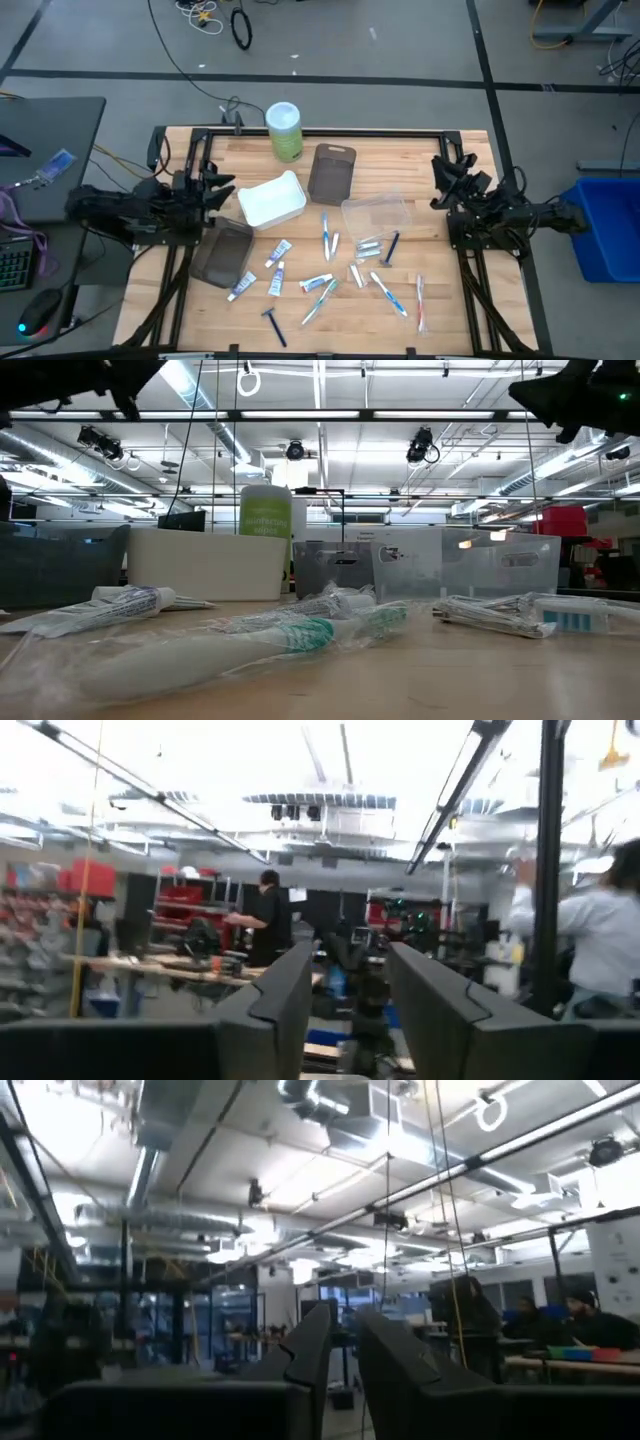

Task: Pick & Place Travel size toiletries
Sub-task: Put the purple toothpaste into the bottom black bin

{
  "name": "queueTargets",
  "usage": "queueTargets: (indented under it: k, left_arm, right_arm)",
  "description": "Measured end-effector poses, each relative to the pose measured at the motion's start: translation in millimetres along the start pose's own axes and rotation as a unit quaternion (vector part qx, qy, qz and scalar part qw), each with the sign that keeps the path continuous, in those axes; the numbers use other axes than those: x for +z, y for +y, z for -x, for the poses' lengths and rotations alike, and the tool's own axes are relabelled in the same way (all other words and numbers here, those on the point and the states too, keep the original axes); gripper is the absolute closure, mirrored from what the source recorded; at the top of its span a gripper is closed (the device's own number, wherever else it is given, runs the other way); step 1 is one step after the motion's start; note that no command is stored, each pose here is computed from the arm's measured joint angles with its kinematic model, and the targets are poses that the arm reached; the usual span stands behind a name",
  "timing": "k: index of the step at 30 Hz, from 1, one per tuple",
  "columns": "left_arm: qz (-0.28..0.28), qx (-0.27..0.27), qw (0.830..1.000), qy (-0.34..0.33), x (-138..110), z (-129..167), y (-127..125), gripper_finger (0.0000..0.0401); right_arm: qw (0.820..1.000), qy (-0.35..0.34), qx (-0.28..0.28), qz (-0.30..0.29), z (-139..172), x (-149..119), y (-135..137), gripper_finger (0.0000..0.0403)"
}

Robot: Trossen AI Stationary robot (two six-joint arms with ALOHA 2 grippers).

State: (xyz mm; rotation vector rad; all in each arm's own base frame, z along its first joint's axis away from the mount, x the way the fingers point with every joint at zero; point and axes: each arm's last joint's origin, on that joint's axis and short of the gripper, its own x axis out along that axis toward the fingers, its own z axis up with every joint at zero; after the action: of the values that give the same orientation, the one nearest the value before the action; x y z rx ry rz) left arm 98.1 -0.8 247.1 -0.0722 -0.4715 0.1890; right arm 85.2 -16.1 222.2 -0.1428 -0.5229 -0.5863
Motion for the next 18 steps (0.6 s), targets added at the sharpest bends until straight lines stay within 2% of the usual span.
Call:
queueTargets:
  k: [4, 9, 12, 14, 16, 18]
  left_arm:
    - [-0.045, -0.003, 0.998, 0.043, 2.6, -29.2, -8.2, 0.0231]
    - [-0.095, -0.009, 0.989, 0.11, -2.7, -75.5, -21.6, 0.0221]
    - [-0.132, -0.014, 0.979, 0.158, -5.9, -101.3, -29.4, 0.0225]
    - [-0.133, 0.003, 0.97, 0.206, -6.8, -114.9, -33.1, 0.0228]
    - [-0.122, 0.017, 0.954, 0.275, -13.1, -122.8, -36.1, 0.0232]
    - [-0.103, 0.025, 0.937, 0.333, -22.0, -128.3, -40.1, 0.0235]
  right_arm:
    - [0.999, 0.04, -0.004, 0.017, -5.0, -10.8, 2.5, 0.0328]
    - [0.996, 0.087, 0.015, -0.019, -9.8, -24.8, 8.6, 0.0305]
    - [0.994, 0.104, 0.032, -0.02, -11.2, -30.3, 11.7, 0.0284]
    - [0.991, 0.115, 0.053, -0.041, -11.8, -33.7, 14.3, 0.0271]
    - [0.984, 0.127, 0.096, -0.077, -12.0, -37.2, 18.4, 0.0259]
    - [0.968, 0.15, 0.149, -0.134, -11.1, -41.3, 24.8, 0.025]
